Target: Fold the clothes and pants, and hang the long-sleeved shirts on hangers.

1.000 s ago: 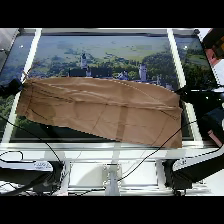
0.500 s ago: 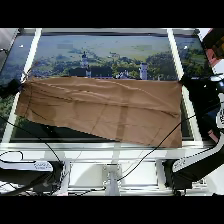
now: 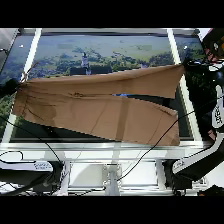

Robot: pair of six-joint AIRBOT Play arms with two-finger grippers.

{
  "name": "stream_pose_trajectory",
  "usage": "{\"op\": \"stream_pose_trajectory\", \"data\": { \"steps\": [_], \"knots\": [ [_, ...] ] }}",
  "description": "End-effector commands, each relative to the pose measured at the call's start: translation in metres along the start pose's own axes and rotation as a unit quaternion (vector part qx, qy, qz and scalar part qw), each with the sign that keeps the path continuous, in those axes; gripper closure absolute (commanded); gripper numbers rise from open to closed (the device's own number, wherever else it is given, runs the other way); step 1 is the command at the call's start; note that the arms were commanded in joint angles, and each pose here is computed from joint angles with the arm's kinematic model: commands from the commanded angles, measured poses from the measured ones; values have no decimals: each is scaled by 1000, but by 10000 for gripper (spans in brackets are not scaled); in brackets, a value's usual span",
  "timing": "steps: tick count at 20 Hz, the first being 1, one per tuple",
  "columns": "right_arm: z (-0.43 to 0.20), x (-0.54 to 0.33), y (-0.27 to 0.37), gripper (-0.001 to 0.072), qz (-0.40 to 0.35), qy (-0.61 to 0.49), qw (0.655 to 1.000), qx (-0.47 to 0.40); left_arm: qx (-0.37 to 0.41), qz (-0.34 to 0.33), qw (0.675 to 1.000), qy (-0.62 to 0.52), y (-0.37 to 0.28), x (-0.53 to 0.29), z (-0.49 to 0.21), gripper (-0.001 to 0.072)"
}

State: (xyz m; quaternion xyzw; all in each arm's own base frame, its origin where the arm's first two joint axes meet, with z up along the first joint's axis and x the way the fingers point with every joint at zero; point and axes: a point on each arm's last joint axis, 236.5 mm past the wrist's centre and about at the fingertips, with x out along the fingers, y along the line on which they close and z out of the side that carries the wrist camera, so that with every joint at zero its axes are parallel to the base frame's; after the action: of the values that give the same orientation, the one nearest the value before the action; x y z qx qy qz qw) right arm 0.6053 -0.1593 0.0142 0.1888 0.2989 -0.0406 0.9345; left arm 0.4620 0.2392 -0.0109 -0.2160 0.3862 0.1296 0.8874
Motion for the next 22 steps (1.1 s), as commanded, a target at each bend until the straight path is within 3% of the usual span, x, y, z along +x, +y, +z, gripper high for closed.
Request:
{"op": "stream_pose_trajectory", "data": {
  "steps": [1, 6, 7, 8, 9, 10, 15, 18, 22],
  "knots": [
    [14, 3, 2, 696, -15, -30, 999, -15, -7, 9, 1000, -1, 9, 13, -3, 671],
    [3, 10, -1, 696, -15, -18, 1000, -10, -54, -13, 998, 22, 8, 39, -23, 669],
    [-1, 13, -2, 625, -14, -11, 1000, -10, -57, -13, 998, 27, 9, 44, -27, 657],
    [-4, 14, -3, 357, -14, -8, 1000, -12, -58, -13, 998, 30, 11, 46, -30, 576],
    [-4, 14, -4, 160, -17, -7, 1000, -16, -56, -10, 998, 27, 13, 48, -29, 260],
    [-3, 13, -3, 152, -17, -7, 1000, -17, -54, -3, 998, 14, 16, 48, -23, -11],
    [-13, 6, -8, 166, -15, 20, 999, 43, -51, 5, 998, -21, 18, 40, -1, 7],
    [-61, -11, -31, 166, -27, 129, 985, 113, -17, 13, 999, -49, 18, 24, 17, 7],
    [-138, -69, -53, 167, -15, 316, 938, 139, 27, 17, 997, -65, 10, -11, 35, 19]
  ]
}}
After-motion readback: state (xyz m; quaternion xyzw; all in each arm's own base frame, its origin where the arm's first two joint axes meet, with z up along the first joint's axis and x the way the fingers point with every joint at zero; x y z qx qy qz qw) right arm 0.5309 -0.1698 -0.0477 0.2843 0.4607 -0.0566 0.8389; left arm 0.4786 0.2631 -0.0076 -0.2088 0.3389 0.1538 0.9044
